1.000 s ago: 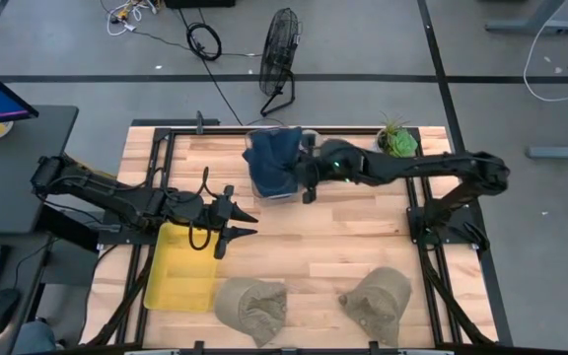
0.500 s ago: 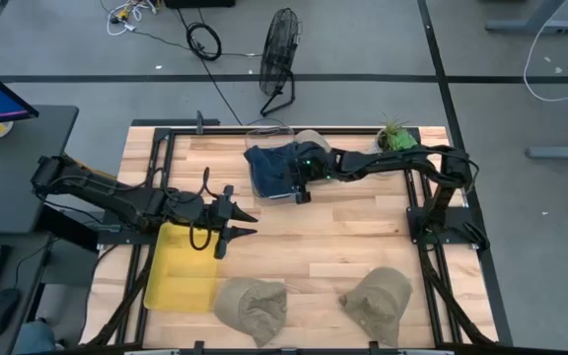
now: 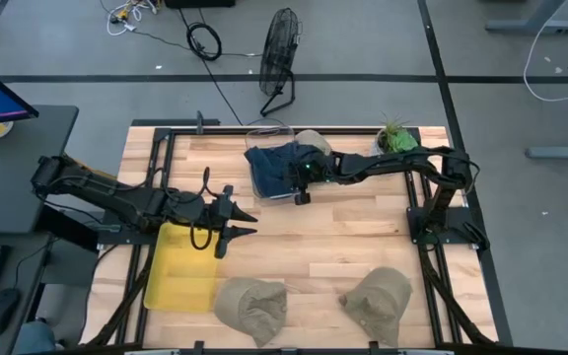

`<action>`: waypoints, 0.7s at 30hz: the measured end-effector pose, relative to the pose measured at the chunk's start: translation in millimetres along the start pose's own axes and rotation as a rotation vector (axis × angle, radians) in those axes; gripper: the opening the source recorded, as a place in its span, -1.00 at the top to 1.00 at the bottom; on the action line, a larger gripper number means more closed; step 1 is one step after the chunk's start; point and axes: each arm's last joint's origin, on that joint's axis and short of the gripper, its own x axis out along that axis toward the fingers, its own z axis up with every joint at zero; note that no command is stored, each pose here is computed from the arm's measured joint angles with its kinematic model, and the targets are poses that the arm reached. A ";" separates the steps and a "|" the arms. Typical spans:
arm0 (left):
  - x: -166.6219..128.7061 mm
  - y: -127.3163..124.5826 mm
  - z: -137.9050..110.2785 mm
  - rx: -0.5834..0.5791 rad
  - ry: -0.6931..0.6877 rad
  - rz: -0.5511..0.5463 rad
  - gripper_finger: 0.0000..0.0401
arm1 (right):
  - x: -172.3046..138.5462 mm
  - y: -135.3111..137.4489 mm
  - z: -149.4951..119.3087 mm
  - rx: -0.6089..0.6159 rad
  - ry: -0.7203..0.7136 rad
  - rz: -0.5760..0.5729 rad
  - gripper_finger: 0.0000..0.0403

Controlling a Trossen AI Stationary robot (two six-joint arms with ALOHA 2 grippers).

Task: Pick & Place hat
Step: Put the blue cap into the transparent bin, then put the bottom left brown cap into the yellow bin

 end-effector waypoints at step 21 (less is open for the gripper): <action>25.2 -65.9 7.3 -0.017 0.285 -0.137 0.35 | -86.0 52.8 62.0 0.042 -0.142 -0.004 -0.06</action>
